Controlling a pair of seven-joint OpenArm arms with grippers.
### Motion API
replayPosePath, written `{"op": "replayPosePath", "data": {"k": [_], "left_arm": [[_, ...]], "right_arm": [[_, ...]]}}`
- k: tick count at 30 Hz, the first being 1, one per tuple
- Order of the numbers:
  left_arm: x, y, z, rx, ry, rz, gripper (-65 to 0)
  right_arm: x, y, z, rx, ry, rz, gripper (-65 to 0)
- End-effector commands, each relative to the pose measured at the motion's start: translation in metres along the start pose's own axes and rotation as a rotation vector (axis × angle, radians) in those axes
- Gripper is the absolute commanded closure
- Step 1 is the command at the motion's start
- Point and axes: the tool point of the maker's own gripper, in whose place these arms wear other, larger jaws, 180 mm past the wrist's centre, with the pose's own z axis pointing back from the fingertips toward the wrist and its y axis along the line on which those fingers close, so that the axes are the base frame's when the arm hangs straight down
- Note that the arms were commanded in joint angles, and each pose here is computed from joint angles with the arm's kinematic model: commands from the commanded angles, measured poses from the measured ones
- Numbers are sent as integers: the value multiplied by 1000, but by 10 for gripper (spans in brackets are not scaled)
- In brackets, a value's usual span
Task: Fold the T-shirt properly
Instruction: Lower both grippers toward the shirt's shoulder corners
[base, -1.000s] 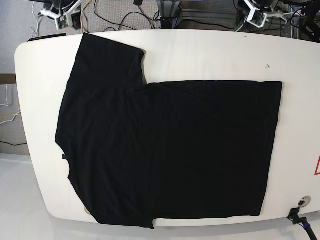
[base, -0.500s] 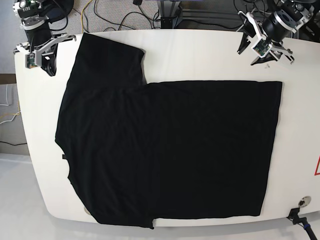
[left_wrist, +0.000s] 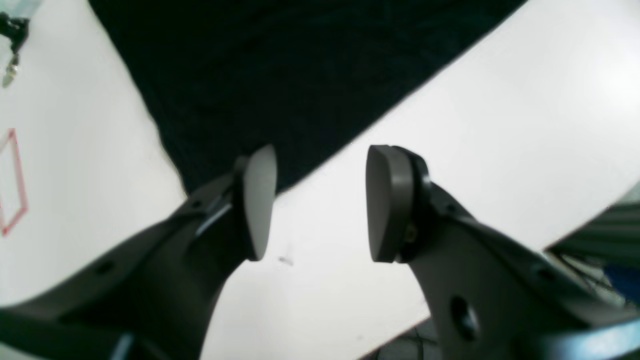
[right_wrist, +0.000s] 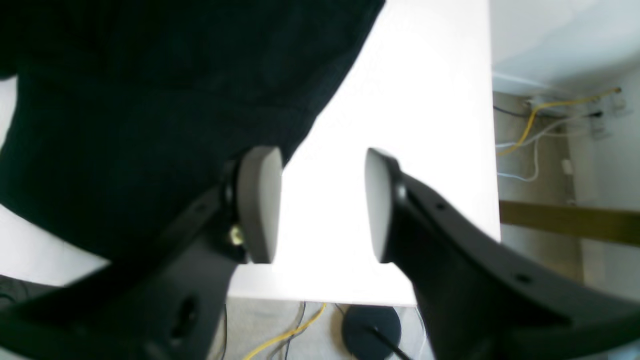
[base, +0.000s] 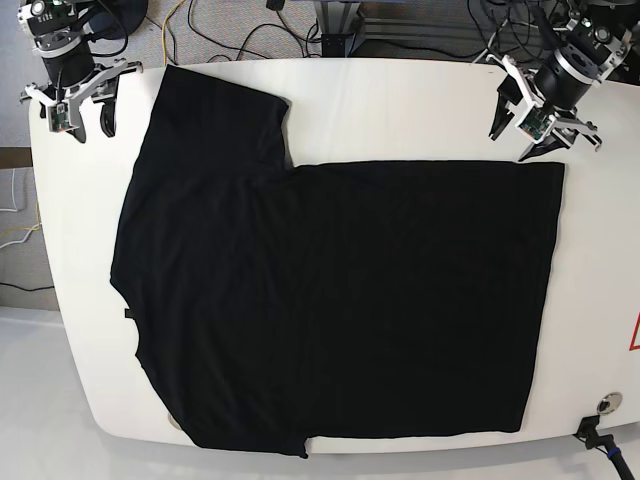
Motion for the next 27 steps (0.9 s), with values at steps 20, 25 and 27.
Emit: {"op": "replayPosePath", "data": {"k": [20,25,27], "left_arm": [[-13,75,-21,162,10,65,-277],[-4,85,-22,177,-14,68,-286],[-2,84,-24,169,-16,63,-298]], "right_arm": [[-25,-13,-24,5,23,-187,-286],[-26,-13,-27,11,24,-203,-284],[-24,-12,-27,11,20,-204,-284]]}}
